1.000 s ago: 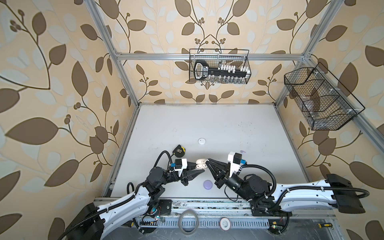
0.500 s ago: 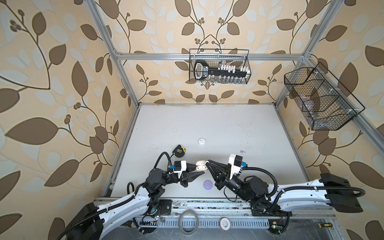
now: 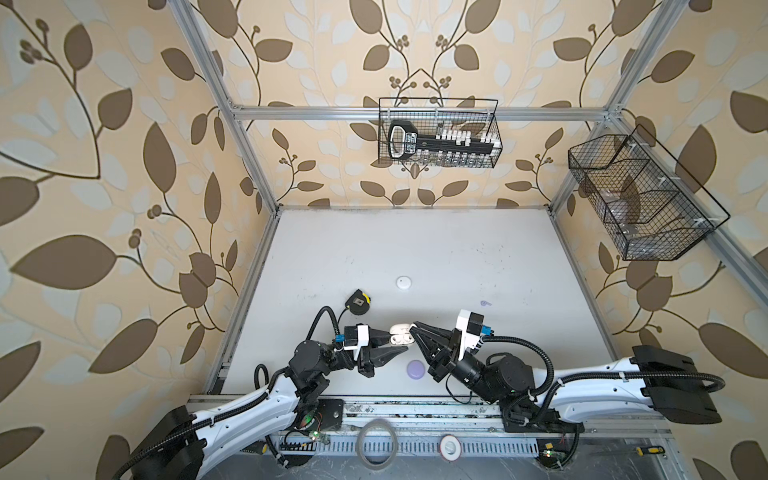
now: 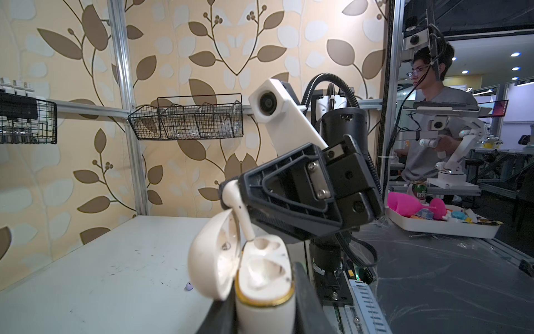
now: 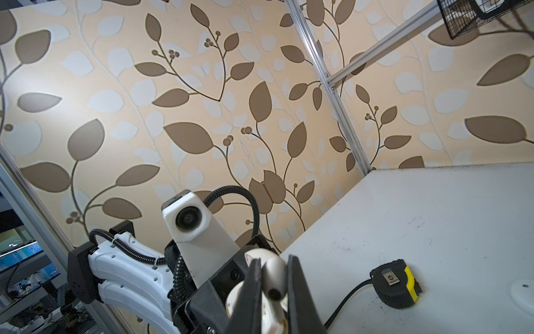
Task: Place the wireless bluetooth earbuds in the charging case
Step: 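Lower the earbud into the case slot with the right gripper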
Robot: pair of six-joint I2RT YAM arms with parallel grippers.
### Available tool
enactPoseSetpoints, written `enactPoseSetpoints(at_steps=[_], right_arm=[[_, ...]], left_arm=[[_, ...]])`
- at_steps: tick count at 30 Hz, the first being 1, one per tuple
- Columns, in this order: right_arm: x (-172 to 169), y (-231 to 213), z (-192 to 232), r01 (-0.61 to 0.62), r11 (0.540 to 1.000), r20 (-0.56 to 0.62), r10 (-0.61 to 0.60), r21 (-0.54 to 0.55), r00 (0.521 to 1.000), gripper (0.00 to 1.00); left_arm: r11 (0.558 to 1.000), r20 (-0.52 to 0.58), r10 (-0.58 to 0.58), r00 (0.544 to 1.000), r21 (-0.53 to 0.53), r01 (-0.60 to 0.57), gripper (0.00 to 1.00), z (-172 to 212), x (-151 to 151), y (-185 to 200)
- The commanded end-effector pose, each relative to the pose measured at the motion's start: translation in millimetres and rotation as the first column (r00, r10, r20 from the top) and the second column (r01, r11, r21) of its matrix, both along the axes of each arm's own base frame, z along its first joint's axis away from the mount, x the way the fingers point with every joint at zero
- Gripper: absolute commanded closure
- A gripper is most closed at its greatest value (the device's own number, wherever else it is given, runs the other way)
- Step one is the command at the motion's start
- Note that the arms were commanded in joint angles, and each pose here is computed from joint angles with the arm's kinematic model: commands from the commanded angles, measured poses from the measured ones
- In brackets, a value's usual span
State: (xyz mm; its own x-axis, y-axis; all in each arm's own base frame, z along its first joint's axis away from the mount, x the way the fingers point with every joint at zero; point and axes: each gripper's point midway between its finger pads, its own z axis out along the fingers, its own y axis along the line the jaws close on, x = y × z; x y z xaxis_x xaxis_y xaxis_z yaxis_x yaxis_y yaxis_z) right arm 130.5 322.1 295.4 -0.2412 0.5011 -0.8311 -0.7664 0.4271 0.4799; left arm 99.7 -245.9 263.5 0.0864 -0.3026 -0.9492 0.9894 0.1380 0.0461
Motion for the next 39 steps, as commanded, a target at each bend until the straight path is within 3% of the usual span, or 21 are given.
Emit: enactPoseSetpoints(at_steps=[1,20,39], right_arm=[[-4,1,-1,-0.018,1.0,0.018,0.018,0.009,1.0,1.0],[-12,12,-6,-0.064,0.998,0.043,0.063,0.01,0.997,1.0],[-16,13,-14,-0.069,0.998,0.063,0.069,0.002,0.996,1.0]], left_arm=[[0.997,0.073,-0.023,0.997,-0.078,0.028,1.0,23,-13,7],[0.993,0.022,0.048,0.999,-0.105,-0.045,1.0,27,-3,14],[0.991,0.011,0.051,0.999,-0.123,-0.049,1.0,30,-3,16]])
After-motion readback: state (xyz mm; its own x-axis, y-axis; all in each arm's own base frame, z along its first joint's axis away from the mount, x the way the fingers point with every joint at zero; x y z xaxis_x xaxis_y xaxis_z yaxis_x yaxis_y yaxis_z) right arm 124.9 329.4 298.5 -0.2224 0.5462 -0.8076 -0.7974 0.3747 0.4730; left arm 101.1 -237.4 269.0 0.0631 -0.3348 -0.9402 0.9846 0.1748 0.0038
